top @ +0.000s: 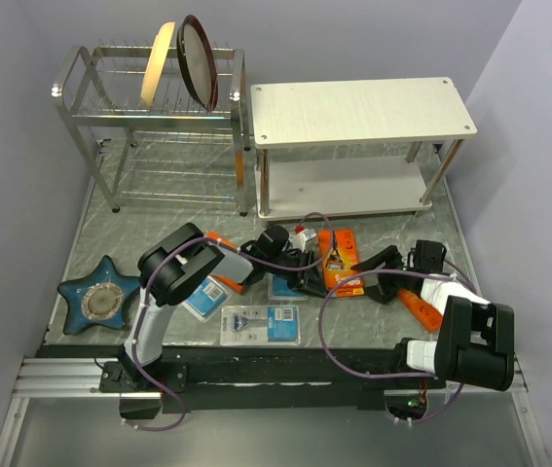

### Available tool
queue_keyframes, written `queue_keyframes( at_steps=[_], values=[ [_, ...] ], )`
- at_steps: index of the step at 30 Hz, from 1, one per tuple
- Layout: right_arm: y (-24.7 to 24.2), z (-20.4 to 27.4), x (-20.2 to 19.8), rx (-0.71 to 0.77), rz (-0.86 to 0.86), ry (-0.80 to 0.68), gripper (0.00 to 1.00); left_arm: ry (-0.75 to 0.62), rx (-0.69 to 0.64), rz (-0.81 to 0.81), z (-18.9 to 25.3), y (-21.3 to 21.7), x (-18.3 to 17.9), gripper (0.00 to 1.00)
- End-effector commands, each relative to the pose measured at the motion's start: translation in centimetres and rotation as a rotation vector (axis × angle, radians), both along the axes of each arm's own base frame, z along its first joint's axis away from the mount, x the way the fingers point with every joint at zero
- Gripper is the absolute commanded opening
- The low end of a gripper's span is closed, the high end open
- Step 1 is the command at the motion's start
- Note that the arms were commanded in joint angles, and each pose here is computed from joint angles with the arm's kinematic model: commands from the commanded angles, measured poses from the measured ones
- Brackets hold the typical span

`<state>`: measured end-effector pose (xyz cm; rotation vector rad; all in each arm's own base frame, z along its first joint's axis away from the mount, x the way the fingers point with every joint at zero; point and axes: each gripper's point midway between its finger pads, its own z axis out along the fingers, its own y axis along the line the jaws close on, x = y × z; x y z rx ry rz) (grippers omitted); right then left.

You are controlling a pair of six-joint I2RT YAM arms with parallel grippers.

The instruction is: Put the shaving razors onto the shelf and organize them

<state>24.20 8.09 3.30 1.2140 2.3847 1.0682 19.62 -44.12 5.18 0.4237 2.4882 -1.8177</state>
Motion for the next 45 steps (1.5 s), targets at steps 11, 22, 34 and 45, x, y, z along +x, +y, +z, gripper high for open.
queue_keyframes(
  at_steps=[11,22,34,45],
  values=[
    [-0.1,-2.9,-3.1,-0.056,0.019,0.125,0.5,0.082,0.023,0.087,-2.1,-0.2,-0.2,0.48],
    [0.2,-2.4,-3.0,-0.022,0.004,0.136,0.51,0.112,0.128,0.143,-4.3,-0.4,1.0,0.37],
    [0.6,-0.8,-1.3,0.043,-0.017,0.088,0.27,-0.009,0.331,0.326,-2.3,2.8,2.2,0.64],
    [0.4,-0.4,-1.9,0.011,-0.015,0.07,0.0,0.006,0.229,0.232,-2.9,0.7,1.8,0.47]
  ],
)
